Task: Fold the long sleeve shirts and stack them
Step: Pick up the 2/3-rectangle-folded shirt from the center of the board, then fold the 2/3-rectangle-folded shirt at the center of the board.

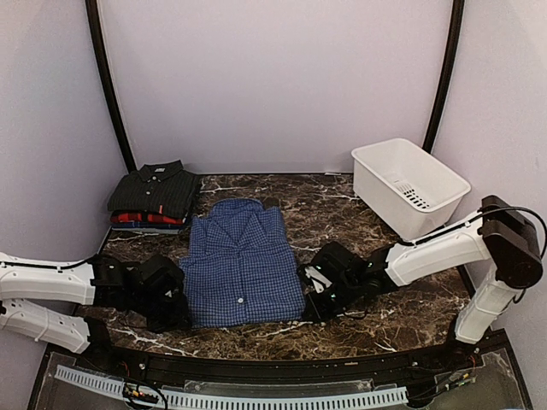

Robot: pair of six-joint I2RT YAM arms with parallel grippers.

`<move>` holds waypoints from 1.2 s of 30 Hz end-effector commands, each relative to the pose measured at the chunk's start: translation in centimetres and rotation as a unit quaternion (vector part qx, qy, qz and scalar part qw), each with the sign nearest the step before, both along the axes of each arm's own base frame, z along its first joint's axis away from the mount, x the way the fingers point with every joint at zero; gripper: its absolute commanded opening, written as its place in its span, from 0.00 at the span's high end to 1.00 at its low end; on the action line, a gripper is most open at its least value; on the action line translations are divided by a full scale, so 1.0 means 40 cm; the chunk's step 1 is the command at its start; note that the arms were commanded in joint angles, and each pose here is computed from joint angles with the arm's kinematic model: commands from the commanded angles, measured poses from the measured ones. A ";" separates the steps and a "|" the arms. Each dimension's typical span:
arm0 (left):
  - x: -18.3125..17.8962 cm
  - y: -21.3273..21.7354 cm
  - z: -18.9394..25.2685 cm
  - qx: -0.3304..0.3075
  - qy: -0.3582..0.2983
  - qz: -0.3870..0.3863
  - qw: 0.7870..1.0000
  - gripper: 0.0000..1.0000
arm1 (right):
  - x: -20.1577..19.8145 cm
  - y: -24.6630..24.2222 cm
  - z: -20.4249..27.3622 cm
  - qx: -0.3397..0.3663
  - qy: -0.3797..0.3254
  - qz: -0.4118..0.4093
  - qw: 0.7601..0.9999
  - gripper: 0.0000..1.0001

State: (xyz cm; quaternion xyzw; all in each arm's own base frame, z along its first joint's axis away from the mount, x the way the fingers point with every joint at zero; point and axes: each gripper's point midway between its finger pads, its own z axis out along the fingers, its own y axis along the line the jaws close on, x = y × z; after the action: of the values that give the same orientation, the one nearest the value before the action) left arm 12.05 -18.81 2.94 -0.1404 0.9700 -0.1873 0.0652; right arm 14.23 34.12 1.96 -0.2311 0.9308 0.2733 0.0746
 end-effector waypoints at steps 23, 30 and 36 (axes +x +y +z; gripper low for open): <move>0.116 -0.081 0.353 -0.022 -0.135 -0.051 0.989 1.00 | 0.161 -0.047 0.451 0.040 -0.146 -0.034 0.988 1.00; 0.447 -0.066 0.378 -0.034 -0.205 -0.034 0.978 1.00 | 0.519 -0.012 0.472 0.072 -0.197 -0.107 0.972 1.00; 0.715 -0.027 0.193 -0.074 -0.173 0.006 0.982 1.00 | 0.815 0.051 0.293 0.042 -0.179 -0.142 0.973 1.00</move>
State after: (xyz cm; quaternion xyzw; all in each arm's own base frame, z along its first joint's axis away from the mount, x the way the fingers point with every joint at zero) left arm 35.32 -19.57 13.31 -0.1438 0.9348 -0.2374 0.2216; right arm 41.28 35.11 17.52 -0.1406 0.9111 0.2574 0.2895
